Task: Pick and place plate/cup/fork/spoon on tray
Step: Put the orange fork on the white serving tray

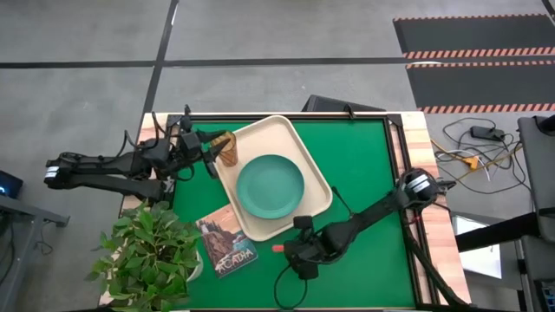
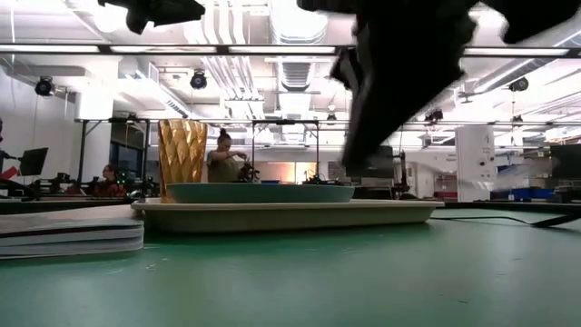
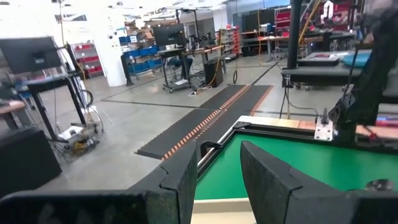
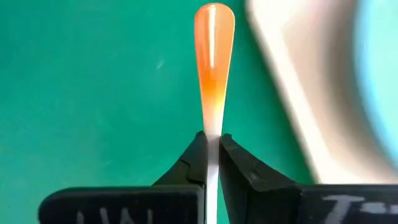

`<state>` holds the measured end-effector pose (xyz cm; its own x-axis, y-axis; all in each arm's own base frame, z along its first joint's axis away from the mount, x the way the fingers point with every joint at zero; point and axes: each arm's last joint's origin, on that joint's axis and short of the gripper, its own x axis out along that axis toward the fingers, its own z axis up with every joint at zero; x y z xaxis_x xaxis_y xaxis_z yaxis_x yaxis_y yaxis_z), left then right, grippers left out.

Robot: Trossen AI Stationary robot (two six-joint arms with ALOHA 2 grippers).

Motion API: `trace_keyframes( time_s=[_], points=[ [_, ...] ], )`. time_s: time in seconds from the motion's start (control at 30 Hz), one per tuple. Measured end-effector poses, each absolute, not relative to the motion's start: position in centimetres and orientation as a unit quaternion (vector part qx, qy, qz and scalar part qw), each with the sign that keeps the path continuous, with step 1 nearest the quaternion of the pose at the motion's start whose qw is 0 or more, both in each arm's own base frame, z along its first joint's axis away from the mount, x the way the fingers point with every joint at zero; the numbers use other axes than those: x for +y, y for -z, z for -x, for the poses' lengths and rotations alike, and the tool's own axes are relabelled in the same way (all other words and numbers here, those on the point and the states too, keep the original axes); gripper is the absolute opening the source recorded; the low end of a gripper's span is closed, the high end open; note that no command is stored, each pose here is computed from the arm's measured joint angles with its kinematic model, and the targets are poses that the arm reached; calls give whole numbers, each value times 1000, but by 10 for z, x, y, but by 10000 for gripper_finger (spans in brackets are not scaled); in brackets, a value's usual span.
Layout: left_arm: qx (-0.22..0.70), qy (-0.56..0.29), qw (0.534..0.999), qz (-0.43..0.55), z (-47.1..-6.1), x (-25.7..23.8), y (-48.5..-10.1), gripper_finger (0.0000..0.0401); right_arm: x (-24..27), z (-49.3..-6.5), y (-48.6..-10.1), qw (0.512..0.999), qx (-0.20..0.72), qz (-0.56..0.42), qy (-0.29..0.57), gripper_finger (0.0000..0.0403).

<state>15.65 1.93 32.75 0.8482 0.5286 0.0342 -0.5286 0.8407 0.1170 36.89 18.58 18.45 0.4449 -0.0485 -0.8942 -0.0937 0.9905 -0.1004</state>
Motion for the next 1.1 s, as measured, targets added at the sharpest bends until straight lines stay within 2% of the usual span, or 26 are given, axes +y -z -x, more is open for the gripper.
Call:
trace_keyframes(
  time_s=[0.3, 0.63, 0.8, 1.1],
  points=[
    [-33, -278, 956, -81, -154, 19, -338, 105, 170, -341, -210, 896, 433, 96, 9, 12],
    [-93, -284, 950, -88, -140, 19, -385, 105, 146, -303, -225, 955, 275, 108, -20, 12],
    [-119, -282, 949, -77, -132, 18, -408, 105, 133, -284, -239, 971, 199, 131, 9, 12],
    [-186, -169, 966, -69, -132, 6, -453, 105, 104, -264, -249, 989, 81, 118, 44, 12]
  ],
)
